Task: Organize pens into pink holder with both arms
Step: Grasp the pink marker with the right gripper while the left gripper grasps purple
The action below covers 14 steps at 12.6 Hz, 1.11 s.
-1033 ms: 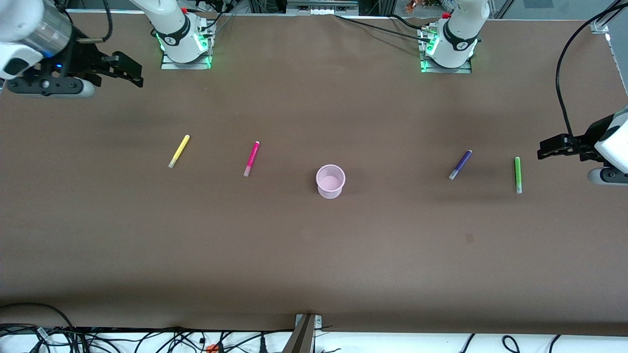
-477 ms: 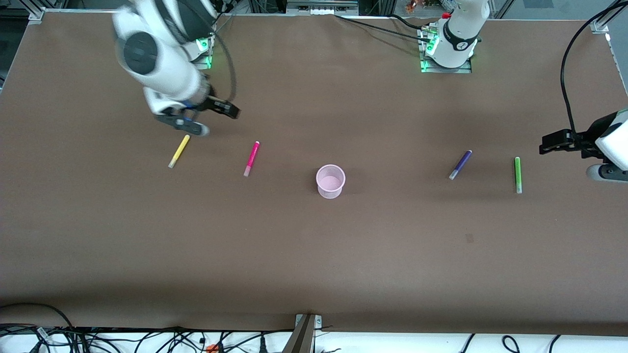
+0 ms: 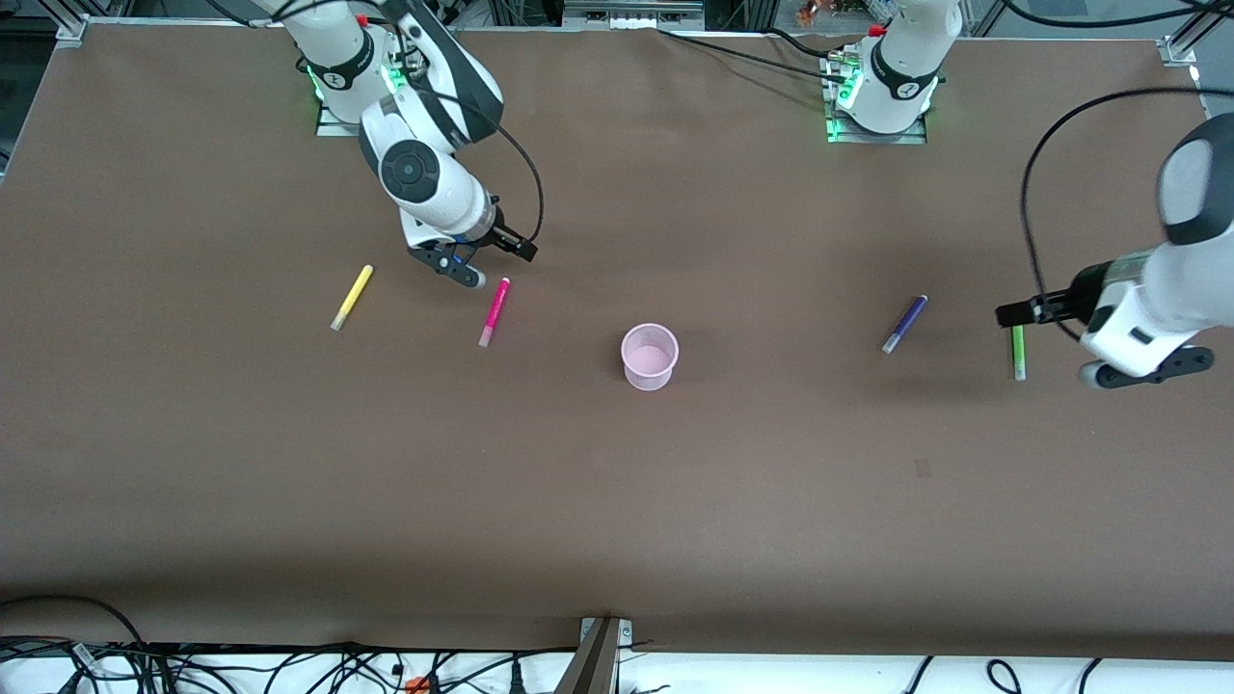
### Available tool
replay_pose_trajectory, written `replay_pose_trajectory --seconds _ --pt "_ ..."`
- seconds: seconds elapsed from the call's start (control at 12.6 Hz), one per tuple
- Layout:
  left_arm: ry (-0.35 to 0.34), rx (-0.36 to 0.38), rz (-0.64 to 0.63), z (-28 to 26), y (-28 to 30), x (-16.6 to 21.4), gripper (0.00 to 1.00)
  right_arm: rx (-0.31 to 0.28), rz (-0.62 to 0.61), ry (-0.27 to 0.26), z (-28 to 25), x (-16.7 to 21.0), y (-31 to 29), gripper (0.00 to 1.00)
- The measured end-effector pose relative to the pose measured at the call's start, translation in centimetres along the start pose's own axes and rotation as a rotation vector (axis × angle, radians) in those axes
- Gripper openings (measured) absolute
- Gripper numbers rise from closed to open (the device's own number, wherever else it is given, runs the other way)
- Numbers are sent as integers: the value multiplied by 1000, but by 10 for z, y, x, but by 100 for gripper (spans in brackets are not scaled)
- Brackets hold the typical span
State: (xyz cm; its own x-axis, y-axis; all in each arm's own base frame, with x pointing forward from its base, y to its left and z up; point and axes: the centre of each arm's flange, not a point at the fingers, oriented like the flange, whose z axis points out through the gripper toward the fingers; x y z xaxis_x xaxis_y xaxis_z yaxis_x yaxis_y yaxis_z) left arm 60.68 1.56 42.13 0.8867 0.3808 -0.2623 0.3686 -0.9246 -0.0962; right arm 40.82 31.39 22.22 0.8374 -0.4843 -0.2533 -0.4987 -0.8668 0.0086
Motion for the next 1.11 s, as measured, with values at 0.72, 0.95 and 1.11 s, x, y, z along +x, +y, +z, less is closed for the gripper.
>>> replay_pose_trajectory --seconds 0.72,0.95,1.11 --pt "53 -164 -1114 143 9 -1 100 27 -56 97 37 40 6 78" --pt "25 -178 -1374 161 -16 2 100 44 -57 101 42 42 4 41" --pt "11 -174 -1457 181 -18 -3 100 53 -59 107 39 42 2 19"
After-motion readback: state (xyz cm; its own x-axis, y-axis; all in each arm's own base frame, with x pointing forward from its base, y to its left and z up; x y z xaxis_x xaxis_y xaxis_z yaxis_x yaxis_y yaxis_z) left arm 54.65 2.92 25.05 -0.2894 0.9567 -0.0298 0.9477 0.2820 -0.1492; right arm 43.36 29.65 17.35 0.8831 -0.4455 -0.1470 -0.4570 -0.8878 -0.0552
